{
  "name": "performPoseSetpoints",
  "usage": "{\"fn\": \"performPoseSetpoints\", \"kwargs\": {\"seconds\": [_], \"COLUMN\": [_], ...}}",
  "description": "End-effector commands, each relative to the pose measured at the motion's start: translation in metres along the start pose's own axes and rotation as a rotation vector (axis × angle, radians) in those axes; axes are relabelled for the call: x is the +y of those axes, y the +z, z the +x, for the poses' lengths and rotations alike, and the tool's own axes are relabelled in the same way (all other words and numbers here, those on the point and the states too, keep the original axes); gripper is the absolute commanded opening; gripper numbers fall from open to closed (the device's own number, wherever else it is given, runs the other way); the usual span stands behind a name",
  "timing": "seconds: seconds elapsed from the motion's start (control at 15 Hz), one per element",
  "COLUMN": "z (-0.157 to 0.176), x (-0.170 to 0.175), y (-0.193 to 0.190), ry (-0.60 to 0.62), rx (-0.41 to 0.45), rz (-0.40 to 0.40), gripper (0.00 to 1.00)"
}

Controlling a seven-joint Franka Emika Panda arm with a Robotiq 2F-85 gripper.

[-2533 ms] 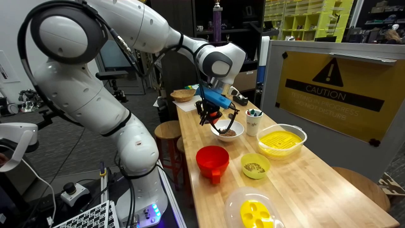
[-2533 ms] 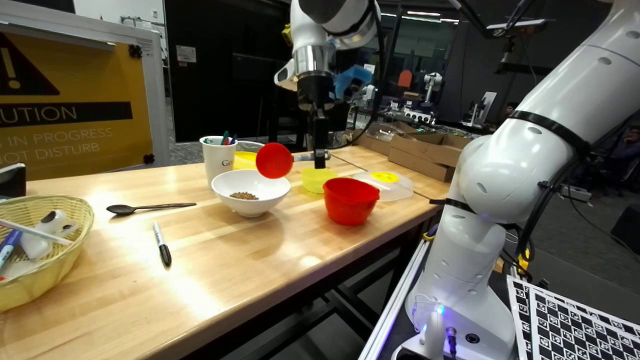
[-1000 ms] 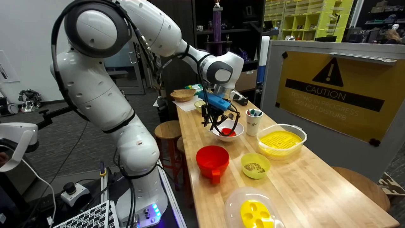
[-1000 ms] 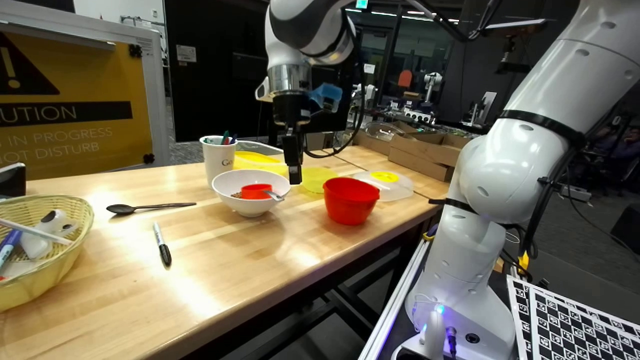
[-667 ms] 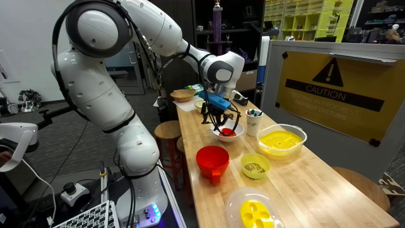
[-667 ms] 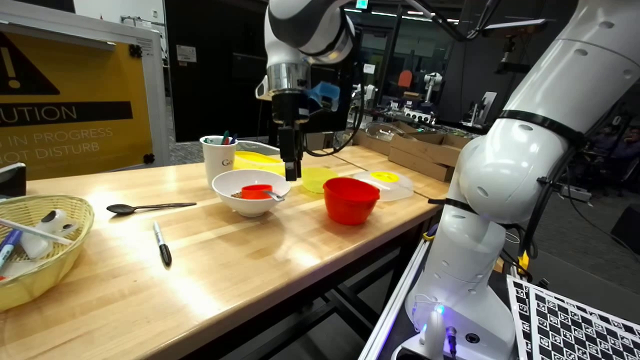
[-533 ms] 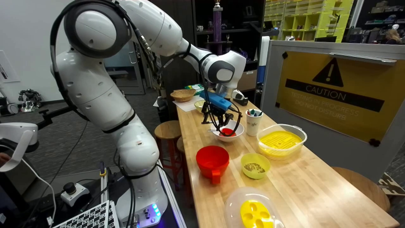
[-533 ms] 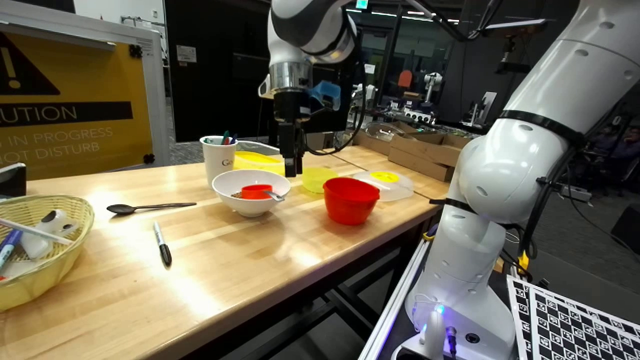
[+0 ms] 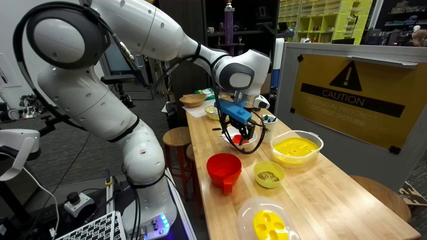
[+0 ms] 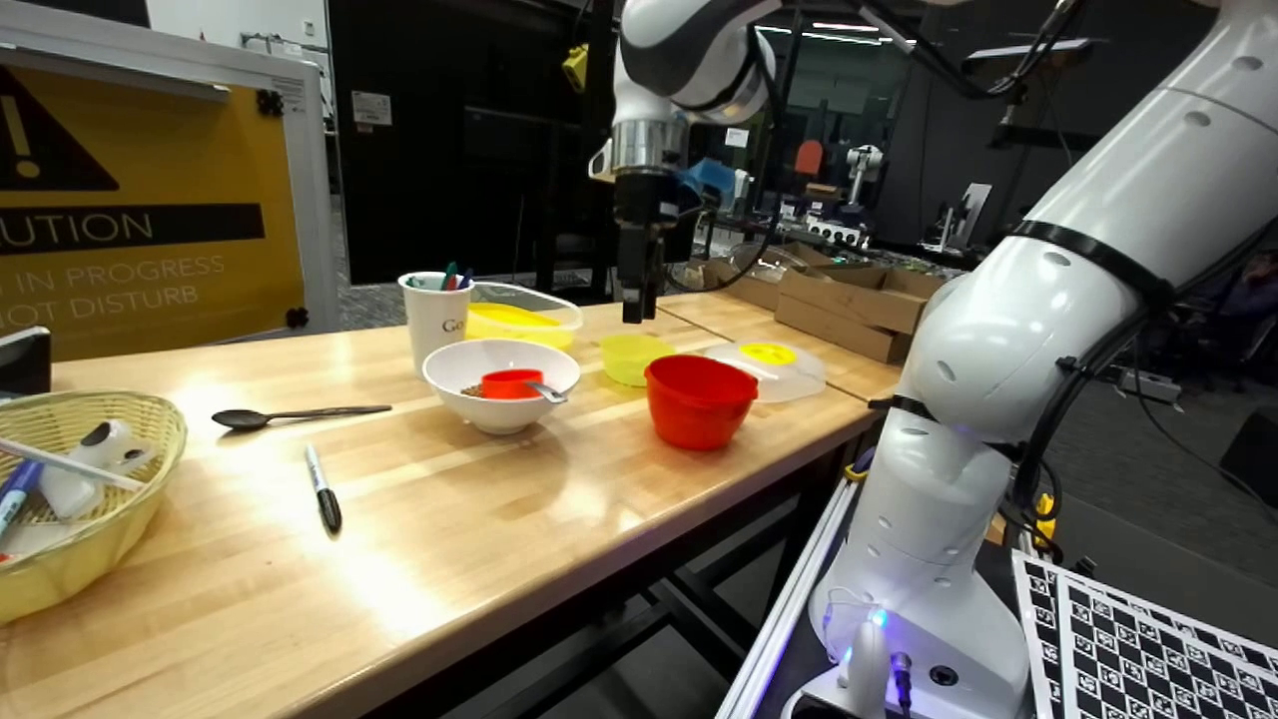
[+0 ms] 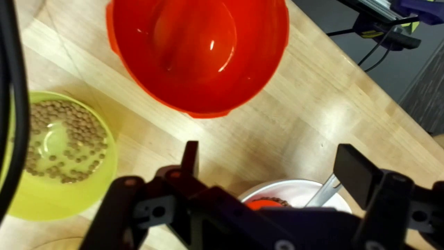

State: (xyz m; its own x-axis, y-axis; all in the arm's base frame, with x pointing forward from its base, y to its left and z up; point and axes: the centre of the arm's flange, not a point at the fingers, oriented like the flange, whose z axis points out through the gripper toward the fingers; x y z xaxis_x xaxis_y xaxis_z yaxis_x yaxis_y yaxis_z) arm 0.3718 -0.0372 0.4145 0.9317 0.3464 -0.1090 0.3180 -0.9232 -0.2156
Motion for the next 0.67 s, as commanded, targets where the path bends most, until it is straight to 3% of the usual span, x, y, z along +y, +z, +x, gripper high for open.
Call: {"fn": "performPoseSetpoints", "kwargs": {"seconds": [0.0, 0.6], "z": [-0.0063, -0.0132], "x": [0.0052, 0.0056], "y": [-0.0036, -0.0062], "ry": [0.011, 0.016], "rx": [0.01, 0.023], "rz": [-0.007, -0.011], "gripper": [1.0, 1.0]}}
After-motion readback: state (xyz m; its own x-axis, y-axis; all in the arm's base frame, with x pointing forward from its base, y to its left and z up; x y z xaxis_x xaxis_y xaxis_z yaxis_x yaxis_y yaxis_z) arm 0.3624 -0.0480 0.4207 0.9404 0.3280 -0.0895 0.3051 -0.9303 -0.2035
